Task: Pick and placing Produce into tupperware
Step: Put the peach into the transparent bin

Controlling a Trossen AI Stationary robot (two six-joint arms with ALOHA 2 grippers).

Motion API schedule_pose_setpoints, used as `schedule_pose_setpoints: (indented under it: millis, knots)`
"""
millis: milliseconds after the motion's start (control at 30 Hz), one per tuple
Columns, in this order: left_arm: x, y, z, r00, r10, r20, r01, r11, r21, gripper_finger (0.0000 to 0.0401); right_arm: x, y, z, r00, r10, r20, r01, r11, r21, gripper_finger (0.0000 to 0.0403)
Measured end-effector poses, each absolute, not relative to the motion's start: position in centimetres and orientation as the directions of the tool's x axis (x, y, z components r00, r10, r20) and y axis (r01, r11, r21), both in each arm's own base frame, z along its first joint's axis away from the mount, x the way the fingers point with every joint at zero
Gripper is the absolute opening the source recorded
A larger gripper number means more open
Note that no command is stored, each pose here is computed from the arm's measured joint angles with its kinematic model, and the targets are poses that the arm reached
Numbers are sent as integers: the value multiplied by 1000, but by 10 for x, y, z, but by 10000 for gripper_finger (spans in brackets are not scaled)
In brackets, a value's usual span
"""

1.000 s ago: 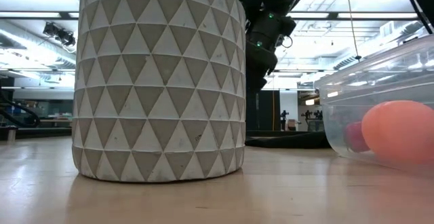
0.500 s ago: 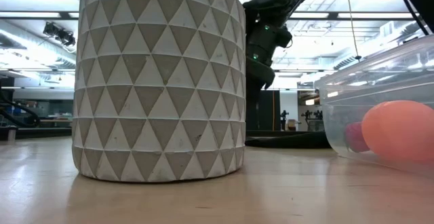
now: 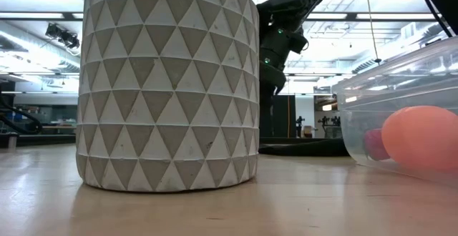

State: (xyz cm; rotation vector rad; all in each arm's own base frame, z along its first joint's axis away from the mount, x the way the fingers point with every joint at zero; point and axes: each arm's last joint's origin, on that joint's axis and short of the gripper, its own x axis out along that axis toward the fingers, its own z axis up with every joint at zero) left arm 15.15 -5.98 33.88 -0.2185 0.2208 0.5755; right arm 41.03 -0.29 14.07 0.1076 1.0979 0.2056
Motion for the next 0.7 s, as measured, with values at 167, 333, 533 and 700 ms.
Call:
schedule_pose_setpoints:
  millis: [167, 333, 533, 700]
  knots:
    - [151, -60, 339, 817, 512, -266, -559, 817, -141, 77, 410, -3, 141, 439, 222, -871, -113, 975, 192, 257]
    - [151, -60, 339, 816, 512, -267, -559, 817, -140, 74, 410, -3, 141, 439, 222, -870, -113, 975, 192, 246]
    - [151, -60, 339, 816, 512, -267, -559, 817, -140, 77, 410, -3, 142, 437, 221, -872, -111, 975, 192, 250]
    - [151, -60, 339, 816, 513, -268, -559, 818, -138, 78, 402, -12, 159, 434, 200, -878, -96, 980, 176, 247]
